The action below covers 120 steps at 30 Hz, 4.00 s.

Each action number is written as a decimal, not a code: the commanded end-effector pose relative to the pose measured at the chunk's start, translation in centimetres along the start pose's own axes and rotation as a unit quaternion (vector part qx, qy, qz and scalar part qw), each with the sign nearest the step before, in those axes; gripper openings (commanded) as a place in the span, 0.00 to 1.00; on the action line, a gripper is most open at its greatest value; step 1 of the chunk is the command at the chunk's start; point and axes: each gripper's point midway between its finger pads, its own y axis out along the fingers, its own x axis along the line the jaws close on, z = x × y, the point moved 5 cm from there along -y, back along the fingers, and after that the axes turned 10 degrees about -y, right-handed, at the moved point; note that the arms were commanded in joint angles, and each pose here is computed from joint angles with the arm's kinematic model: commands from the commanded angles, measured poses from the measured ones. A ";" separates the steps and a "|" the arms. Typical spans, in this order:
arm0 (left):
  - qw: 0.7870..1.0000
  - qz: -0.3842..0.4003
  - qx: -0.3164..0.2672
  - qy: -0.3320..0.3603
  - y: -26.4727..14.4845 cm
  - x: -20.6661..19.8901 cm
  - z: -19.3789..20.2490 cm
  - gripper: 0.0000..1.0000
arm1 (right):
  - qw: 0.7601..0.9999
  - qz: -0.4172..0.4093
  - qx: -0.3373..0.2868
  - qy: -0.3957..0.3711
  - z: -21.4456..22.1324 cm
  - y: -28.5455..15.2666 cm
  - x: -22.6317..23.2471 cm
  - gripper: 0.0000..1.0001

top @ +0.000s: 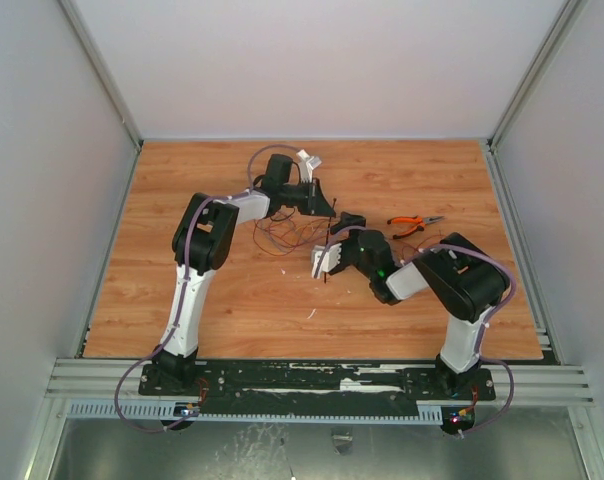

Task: Zip-tie the wires
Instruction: Tie the cable at the center of the board.

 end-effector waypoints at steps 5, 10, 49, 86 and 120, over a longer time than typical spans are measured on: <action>1.000 0.008 0.014 0.003 0.1 0.2 -0.1 0.00 | 0.997 -0.021 0.001 -0.075 0.5 1.2 1.1 0.99; 1.000 0.007 0.019 0.000 0.2 0.4 0.0 0.00 | 0.996 -0.013 -0.005 -0.093 0.4 2.0 0.8 0.99; 0.999 0.017 0.031 0.001 0.4 0.4 0.1 0.00 | 0.990 -0.021 -0.089 -0.111 -6.9 0.9 3.7 0.97; 0.998 0.033 0.021 0.046 -0.2 -1.5 -0.9 0.00 | 0.945 -0.145 -0.115 0.268 -6.4 -0.1 -1.5 0.00; 0.995 0.059 0.002 0.078 -1.6 -4.4 -0.6 0.00 | 0.790 -0.150 -0.082 0.588 0.8 0.0 -5.1 0.00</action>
